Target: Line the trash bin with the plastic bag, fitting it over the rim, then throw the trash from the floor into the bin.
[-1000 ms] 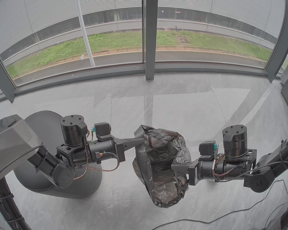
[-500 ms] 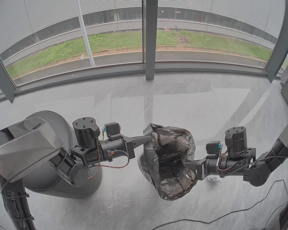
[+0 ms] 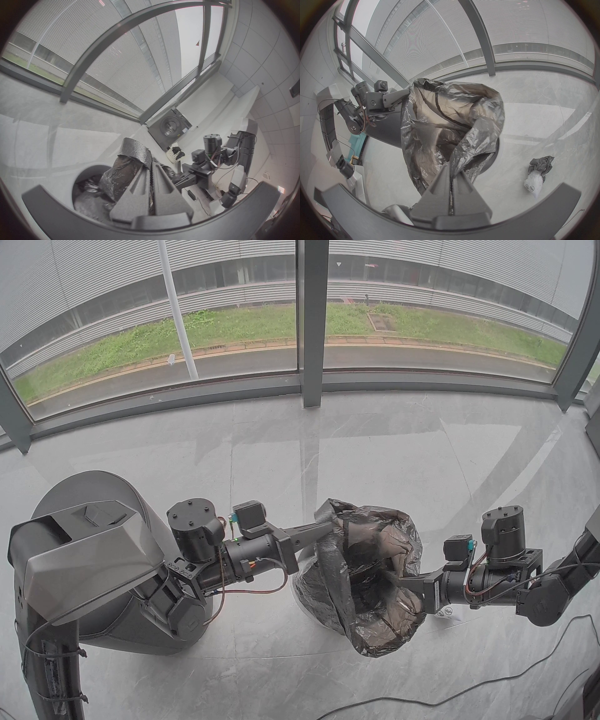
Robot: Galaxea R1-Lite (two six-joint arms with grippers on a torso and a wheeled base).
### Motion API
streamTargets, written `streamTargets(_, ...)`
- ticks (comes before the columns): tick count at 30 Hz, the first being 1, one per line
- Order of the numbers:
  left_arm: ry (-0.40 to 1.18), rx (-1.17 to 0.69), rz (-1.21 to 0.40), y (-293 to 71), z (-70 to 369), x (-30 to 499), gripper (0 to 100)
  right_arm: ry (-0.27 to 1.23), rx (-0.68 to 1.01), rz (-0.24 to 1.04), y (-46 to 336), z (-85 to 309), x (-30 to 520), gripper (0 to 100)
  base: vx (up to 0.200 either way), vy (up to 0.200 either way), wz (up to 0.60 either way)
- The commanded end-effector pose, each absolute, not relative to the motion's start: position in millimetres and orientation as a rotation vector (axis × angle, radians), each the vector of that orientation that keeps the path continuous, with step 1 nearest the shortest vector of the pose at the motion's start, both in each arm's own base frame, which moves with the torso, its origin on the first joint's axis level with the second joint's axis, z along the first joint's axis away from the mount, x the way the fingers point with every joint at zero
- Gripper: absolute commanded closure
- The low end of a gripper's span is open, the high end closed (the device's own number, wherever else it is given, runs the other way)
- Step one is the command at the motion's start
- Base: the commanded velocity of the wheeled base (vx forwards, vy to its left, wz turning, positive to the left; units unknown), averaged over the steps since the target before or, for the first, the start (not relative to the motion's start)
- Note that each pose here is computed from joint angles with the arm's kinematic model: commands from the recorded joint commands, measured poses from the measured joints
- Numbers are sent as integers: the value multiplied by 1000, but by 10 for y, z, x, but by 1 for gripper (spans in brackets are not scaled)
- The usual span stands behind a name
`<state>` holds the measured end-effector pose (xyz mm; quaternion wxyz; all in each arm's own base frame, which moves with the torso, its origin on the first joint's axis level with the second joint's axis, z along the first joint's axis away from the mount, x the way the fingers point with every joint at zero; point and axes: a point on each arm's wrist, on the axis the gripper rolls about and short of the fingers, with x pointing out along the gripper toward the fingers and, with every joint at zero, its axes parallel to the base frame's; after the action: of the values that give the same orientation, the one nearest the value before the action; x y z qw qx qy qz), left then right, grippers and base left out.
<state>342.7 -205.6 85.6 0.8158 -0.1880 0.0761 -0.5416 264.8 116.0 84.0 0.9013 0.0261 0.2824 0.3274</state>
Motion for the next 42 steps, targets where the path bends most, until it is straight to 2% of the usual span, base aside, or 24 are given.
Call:
streamTargets(1, 213, -400, -1056, -1759, 553, 3574, 100, 596, 28, 680, 1199, 730, 2766, 100, 0, 0, 0)
streamTargets(5, 191, -368, -1028, -1643, 365, 3660, 100, 565, 10, 699, 1296, 717, 2925, 100, 0, 0, 0)
streamTargets(11, 188, -367, -1035, -1687, 348, 3670, 100, 550, 5, 718, 1380, 732, 2970, 100, 0, 0, 0)
streamTargets(19, 149, -364, -1121, -2030, 446, 3634, 100, 605, -16, 637, 1092, 521, 3071, 100, 0, 0, 0)
streamTargets(23, 136, -364, -1127, -2099, 413, 3737, 100, 583, -39, 595, 925, 517, 3180, 100, 0, 0, 0)
streamTargets(29, 118, -362, -1110, -2096, 408, 3924, 100, 560, -36, 594, 914, 581, 3196, 100, 0, 0, 0)
streamTargets(36, 154, -357, -1053, -1866, 374, 3942, 100, 576, -40, 681, 1112, 512, 3171, 100, 0, 0, 0)
streamTargets(42, 197, -362, -1001, -1577, 421, 3830, 100, 603, -49, 695, 1200, 342, 3286, 100, 0, 0, 0)
